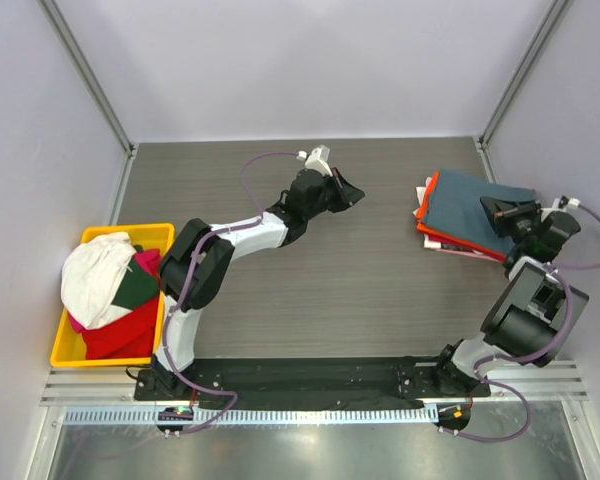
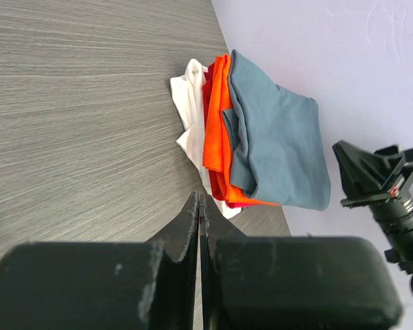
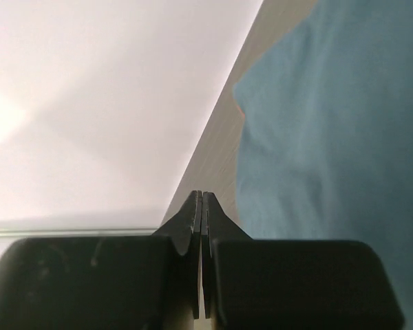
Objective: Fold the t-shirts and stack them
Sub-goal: Neatly place the folded tshirt to the corner
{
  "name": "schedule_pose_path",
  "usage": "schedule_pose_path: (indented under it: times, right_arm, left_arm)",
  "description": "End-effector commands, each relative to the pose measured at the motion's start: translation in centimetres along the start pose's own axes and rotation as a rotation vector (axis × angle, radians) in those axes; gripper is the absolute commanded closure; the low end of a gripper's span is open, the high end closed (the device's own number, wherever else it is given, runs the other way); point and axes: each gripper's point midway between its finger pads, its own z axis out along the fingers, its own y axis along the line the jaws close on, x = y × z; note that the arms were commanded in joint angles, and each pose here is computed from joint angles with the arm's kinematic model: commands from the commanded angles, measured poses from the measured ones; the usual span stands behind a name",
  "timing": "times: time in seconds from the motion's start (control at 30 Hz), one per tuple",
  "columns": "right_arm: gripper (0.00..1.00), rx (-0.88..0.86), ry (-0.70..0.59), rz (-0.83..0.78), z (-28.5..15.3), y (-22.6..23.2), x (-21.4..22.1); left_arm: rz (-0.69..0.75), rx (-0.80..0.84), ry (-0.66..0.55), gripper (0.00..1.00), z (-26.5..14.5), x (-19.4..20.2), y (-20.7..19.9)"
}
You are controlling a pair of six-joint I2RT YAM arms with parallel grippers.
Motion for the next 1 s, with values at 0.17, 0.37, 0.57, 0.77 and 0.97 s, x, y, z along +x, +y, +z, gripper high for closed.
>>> schedule_pose_path:
  times: [0.17,0.37,0.57,0.77,0.97]
  right_arm:
    - [0.99,-0.238,-0.151,0.119,-2.3,1.3,-2.0]
    - [0.99,-0.198,-0.209,0.227,-1.0,-4.8,-1.3]
    - [0.99,-0.184,-0.231,0.321,-1.1,-6.8,-1.0]
    - [0.99,-0.225,-0.261,0.263,-1.8,-2.8,-3.0]
    - [0.99,-0.173,-0.25,0.102,-0.7,1.2,-4.3]
  left_arm:
    - [0.032,0.083,-0.08,1.0,-0.9,-3.6,-3.8]
    - [0.032,0.082,-0.079,1.0,-1.0,-3.4,-3.7]
    - [0.023,0.084,-0.075,1.0,-0.6,-3.3,-3.6]
    - [0.027,0.083,-0.074,1.0,-0.5,-3.4,-3.7]
    - [0.044,0.079,-0.076,1.0,-0.5,-3.7,-4.0]
